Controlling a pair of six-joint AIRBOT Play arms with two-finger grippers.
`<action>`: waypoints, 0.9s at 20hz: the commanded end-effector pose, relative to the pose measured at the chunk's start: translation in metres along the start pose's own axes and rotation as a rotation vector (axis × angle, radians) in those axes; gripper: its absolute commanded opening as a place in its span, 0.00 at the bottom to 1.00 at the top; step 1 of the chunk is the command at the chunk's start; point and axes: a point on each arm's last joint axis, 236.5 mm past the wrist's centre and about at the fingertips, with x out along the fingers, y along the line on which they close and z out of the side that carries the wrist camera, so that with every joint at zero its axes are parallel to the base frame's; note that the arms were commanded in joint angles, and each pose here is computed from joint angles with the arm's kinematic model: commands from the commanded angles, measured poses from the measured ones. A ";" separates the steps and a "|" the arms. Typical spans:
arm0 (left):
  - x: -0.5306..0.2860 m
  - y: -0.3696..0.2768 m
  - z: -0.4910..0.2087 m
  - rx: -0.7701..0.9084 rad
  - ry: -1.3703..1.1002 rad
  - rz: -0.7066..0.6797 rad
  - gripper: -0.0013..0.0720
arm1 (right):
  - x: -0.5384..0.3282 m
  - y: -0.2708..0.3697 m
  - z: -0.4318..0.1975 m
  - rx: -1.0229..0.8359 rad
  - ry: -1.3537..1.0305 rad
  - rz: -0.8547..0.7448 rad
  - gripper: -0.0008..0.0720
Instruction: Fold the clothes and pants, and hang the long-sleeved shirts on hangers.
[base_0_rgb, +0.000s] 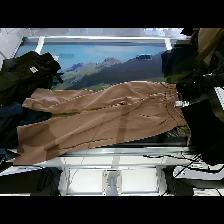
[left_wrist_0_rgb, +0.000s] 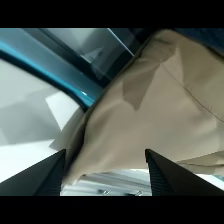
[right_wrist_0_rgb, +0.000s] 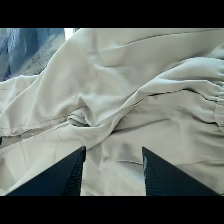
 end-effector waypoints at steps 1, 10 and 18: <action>0.015 -0.007 -0.004 0.016 0.032 -0.010 0.81 | 0.000 0.001 0.001 0.000 -0.005 0.002 0.56; 0.006 -0.025 -0.005 0.075 0.044 0.012 0.03 | -0.003 -0.004 0.001 -0.013 -0.007 -0.020 0.55; -0.028 -0.021 -0.016 0.081 0.027 0.128 0.34 | -0.035 -0.026 0.005 -0.006 -0.071 -0.095 0.55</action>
